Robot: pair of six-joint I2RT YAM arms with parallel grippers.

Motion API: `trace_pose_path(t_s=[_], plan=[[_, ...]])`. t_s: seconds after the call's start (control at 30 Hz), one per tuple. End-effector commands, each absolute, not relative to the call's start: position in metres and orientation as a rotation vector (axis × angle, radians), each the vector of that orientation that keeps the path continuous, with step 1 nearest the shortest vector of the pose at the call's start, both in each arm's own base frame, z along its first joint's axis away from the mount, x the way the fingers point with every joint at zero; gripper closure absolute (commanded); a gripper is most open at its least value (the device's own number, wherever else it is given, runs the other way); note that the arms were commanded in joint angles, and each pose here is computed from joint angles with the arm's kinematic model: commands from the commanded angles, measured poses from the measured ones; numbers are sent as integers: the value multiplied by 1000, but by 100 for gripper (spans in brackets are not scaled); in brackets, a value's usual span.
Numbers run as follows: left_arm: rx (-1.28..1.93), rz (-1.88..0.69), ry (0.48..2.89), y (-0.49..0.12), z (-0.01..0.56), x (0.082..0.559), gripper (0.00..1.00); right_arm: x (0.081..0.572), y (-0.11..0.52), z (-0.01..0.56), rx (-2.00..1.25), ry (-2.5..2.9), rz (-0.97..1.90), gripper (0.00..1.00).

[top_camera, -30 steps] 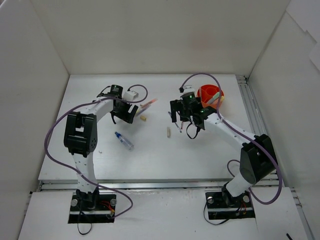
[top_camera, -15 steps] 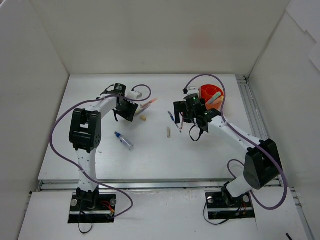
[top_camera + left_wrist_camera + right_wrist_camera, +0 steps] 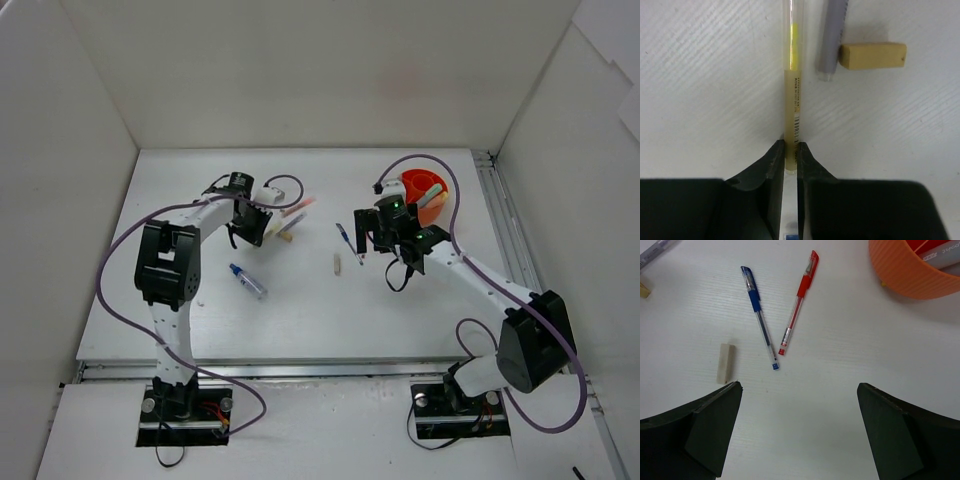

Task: Sort the stationery into containers
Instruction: Pick up the pen from the center of the board, then place the pen in the storage box.

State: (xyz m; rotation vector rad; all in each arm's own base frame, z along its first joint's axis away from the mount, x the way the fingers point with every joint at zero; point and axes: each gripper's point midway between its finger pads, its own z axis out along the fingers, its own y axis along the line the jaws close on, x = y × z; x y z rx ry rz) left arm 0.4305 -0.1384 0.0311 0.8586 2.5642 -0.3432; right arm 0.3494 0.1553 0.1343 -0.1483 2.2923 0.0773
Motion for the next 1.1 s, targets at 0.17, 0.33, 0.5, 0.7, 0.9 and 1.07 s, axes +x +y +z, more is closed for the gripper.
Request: trace_pose_path(t_s=[0.17, 0.33, 0.5, 0.7, 0.9, 1.07], plan=[[838, -308, 2370, -148, 109, 412, 100, 349, 172, 168, -130, 2195, 229, 2], [802, -336, 2227, -166, 146, 399, 100, 345, 204, 195, -123, 2043, 452, 2], [738, -465, 2055, -190, 183, 377, 100, 332, 244, 237, -138, 1768, 811, 2], [797, -639, 1865, -231, 214, 326, 100, 323, 273, 262, -162, 1672, 980, 2], [847, -666, 1820, -248, 223, 304, 100, 323, 299, 271, -151, 1656, 1071, 2], [865, -669, 1798, -255, 229, 295, 100, 329, 310, 264, -125, 1686, 1085, 12]])
